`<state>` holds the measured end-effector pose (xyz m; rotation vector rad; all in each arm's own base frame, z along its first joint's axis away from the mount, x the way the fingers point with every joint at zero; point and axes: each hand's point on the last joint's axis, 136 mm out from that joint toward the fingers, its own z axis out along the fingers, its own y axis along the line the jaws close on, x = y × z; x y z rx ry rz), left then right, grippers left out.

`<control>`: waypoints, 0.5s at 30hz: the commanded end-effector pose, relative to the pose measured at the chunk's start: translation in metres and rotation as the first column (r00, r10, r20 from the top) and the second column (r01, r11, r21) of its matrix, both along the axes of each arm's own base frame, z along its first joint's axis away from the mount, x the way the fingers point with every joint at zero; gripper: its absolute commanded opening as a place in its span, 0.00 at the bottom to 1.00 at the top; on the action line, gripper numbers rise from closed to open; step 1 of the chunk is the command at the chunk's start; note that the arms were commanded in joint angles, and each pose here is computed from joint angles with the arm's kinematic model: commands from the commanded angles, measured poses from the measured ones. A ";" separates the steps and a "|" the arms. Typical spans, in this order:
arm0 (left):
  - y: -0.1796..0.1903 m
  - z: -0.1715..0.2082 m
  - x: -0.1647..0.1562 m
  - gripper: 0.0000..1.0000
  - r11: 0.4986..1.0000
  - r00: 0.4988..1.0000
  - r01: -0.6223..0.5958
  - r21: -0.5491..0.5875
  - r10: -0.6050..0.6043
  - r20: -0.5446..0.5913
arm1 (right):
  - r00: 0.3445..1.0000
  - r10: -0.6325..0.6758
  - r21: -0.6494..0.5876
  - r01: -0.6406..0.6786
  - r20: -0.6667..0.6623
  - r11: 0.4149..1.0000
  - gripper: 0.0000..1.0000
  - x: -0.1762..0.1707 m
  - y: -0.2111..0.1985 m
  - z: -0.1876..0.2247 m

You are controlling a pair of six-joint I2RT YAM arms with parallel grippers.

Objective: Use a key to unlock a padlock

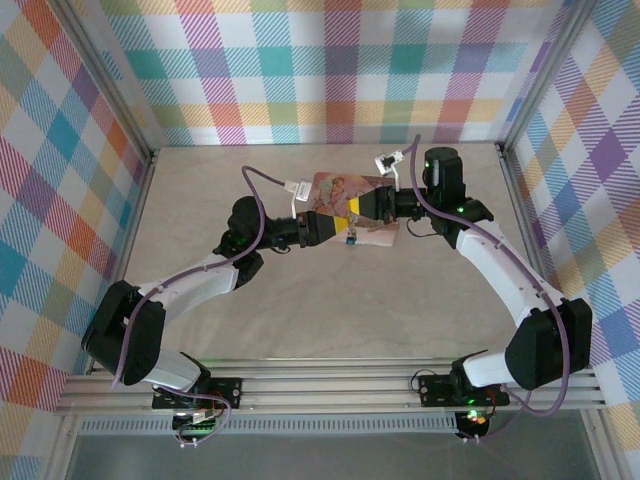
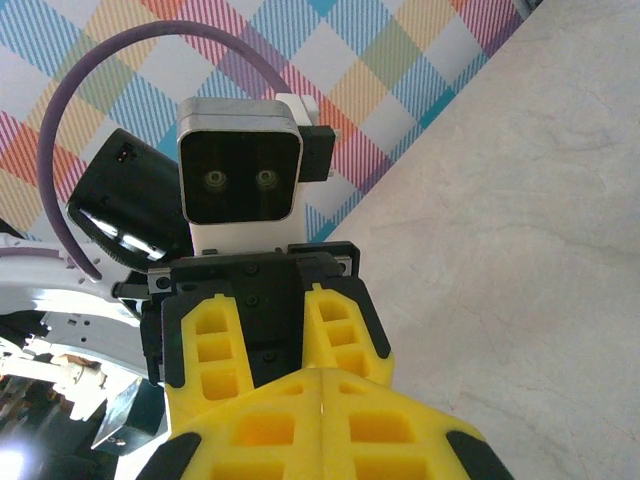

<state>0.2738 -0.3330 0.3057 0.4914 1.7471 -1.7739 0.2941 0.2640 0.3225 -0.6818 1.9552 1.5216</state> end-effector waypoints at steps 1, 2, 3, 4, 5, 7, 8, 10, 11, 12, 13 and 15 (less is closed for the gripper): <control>0.000 0.028 -0.002 0.32 0.999 0.996 -0.007 -0.046 0.011 0.087 | 0.999 0.029 0.027 -0.029 0.026 0.999 0.00 -0.007 0.000 0.008; 0.000 0.027 -0.002 0.32 0.999 0.996 -0.009 -0.044 0.012 0.085 | 0.999 0.030 0.028 -0.031 0.026 0.999 0.00 -0.007 0.000 0.008; 0.000 0.027 -0.002 0.32 0.999 0.996 -0.010 -0.045 0.014 0.085 | 0.999 0.031 0.028 -0.032 0.026 0.999 0.00 -0.007 0.000 0.008; 0.000 0.027 -0.001 0.32 0.999 0.996 -0.013 -0.046 0.017 0.086 | 0.999 0.032 0.028 -0.032 0.026 0.999 0.00 -0.007 0.000 0.008; 0.000 0.027 -0.001 0.32 0.999 0.996 -0.013 -0.046 0.017 0.086 | 0.999 0.031 0.028 -0.031 0.024 0.999 0.00 -0.007 0.000 0.008; 0.000 0.026 -0.001 0.32 0.999 0.996 -0.014 -0.046 0.017 0.085 | 0.999 0.032 0.028 -0.032 0.021 0.999 0.00 -0.007 0.000 0.007; 0.000 0.026 0.000 0.32 0.999 0.996 -0.013 -0.046 0.017 0.085 | 0.999 0.034 0.030 -0.035 0.021 0.999 0.00 -0.007 0.001 0.007; 0.000 0.027 0.000 0.32 0.999 0.996 -0.014 -0.047 0.018 0.087 | 0.999 0.034 0.031 -0.035 0.018 0.999 0.00 -0.007 0.001 0.007; 0.000 0.027 0.000 0.32 0.999 0.996 -0.013 -0.047 0.018 0.088 | 0.999 0.037 0.033 -0.037 0.017 0.999 0.00 -0.007 0.002 0.007; 0.000 0.028 0.000 0.31 0.999 0.996 -0.014 -0.049 0.018 0.089 | 0.999 0.037 0.033 -0.037 0.016 0.999 0.00 -0.007 0.002 0.006; -0.001 0.027 0.000 0.30 0.999 0.996 -0.012 -0.049 0.016 0.089 | 0.999 0.039 0.035 -0.039 0.014 0.999 0.00 -0.007 0.002 0.006; 0.000 0.026 0.000 0.28 0.999 0.996 -0.012 -0.048 0.016 0.088 | 0.999 0.040 0.036 -0.041 0.013 0.999 0.00 -0.007 0.003 0.005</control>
